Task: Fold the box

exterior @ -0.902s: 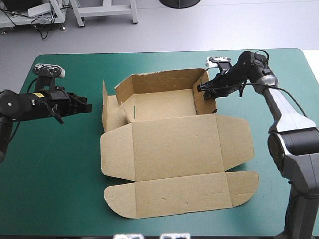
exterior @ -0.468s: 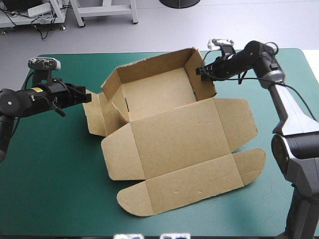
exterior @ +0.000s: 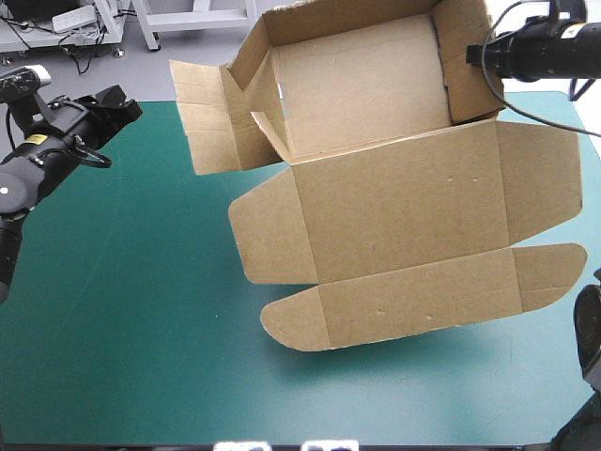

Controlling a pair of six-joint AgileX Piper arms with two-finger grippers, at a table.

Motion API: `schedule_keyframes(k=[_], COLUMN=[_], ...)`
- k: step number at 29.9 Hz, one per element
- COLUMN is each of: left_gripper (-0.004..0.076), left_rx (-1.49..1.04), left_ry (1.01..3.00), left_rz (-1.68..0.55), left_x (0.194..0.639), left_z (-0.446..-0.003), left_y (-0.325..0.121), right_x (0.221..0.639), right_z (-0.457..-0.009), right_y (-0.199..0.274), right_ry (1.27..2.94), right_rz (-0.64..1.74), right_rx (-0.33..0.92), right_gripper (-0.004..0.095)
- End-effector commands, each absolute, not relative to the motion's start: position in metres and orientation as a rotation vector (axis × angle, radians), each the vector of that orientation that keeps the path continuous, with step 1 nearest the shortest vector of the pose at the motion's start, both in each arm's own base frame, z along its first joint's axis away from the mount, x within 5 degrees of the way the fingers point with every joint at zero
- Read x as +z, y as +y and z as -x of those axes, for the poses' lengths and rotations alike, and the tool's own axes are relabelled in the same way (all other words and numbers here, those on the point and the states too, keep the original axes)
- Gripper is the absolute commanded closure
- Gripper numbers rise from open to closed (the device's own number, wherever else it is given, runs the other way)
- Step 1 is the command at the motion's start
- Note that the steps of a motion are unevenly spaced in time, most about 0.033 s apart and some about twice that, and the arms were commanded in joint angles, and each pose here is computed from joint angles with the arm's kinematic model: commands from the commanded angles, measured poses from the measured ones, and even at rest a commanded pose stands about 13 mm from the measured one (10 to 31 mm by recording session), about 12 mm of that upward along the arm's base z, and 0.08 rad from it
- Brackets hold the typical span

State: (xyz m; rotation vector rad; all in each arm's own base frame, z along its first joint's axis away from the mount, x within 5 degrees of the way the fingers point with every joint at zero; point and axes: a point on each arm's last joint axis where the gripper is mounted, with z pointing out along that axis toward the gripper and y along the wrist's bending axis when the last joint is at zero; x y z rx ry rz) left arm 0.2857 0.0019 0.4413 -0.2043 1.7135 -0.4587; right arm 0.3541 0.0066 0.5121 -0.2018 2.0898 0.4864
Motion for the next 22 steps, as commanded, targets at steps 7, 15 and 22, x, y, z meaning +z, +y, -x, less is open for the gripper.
schedule_keyframes(k=[7, 15, 22], left_gripper=[0.0732, 0.0733, 0.0733], left_rx=[-0.756, -1.183, -1.334], left_ry=[1.786, 1.688, 1.689], left_rz=[0.248, 0.011, -0.167], left_x=[0.422, 0.404, 0.400], left_z=[-0.307, -0.325, -0.318], left_y=[0.032, 0.026, 0.016], right_x=[0.589, 0.601, 0.575], right_z=[-0.257, -0.217, -0.210], right_y=[0.008, 0.017, 0.020], right_ry=[1.819, 1.777, 1.855], right_rz=[0.236, 0.262, 0.280], right_rx=[0.555, 0.544, 0.573], right_gripper=[0.0909, 0.0909, 0.0909])
